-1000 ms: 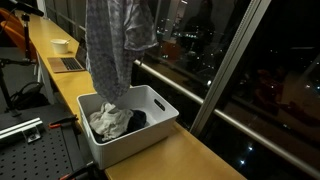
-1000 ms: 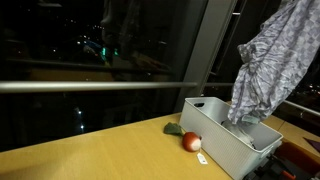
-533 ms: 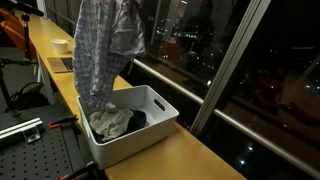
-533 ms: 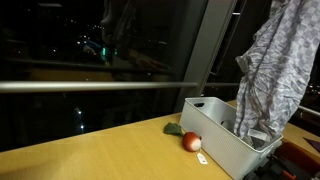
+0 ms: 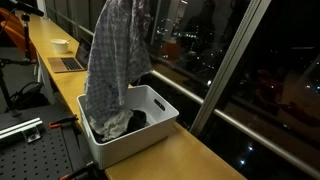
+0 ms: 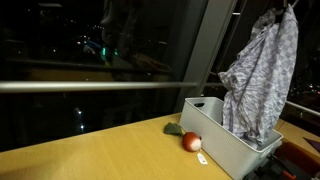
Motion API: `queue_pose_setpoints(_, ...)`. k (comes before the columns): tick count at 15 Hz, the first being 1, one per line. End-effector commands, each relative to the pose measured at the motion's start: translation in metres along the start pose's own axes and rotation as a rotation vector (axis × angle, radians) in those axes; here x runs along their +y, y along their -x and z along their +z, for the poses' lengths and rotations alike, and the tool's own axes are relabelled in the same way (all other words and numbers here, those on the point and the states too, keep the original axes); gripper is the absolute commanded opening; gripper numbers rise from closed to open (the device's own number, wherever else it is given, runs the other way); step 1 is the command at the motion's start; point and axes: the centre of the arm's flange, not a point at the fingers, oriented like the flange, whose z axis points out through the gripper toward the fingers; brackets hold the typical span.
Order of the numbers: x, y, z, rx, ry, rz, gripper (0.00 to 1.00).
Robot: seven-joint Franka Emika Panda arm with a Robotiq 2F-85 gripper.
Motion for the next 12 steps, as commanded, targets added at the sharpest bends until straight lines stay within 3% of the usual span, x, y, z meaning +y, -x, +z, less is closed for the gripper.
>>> queue_pose_setpoints(1,0.000,-0.006,0.039,-0.016,-0.031,-0.037,0.01)
queue_pose_setpoints(3,-0.003,-0.010,0.058,-0.033,-0.032,-0.053,0.01)
queue_pose_setpoints(4,-0.006,-0.011,0.068,-0.045,-0.024,-0.062,0.30)
queue_pose_setpoints(5,-0.008,-0.012,0.075,-0.055,-0.022,-0.068,0.31)
queue_pose_setpoints(12,-0.036,-0.006,0.104,-0.093,-0.011,-0.103,0.81)
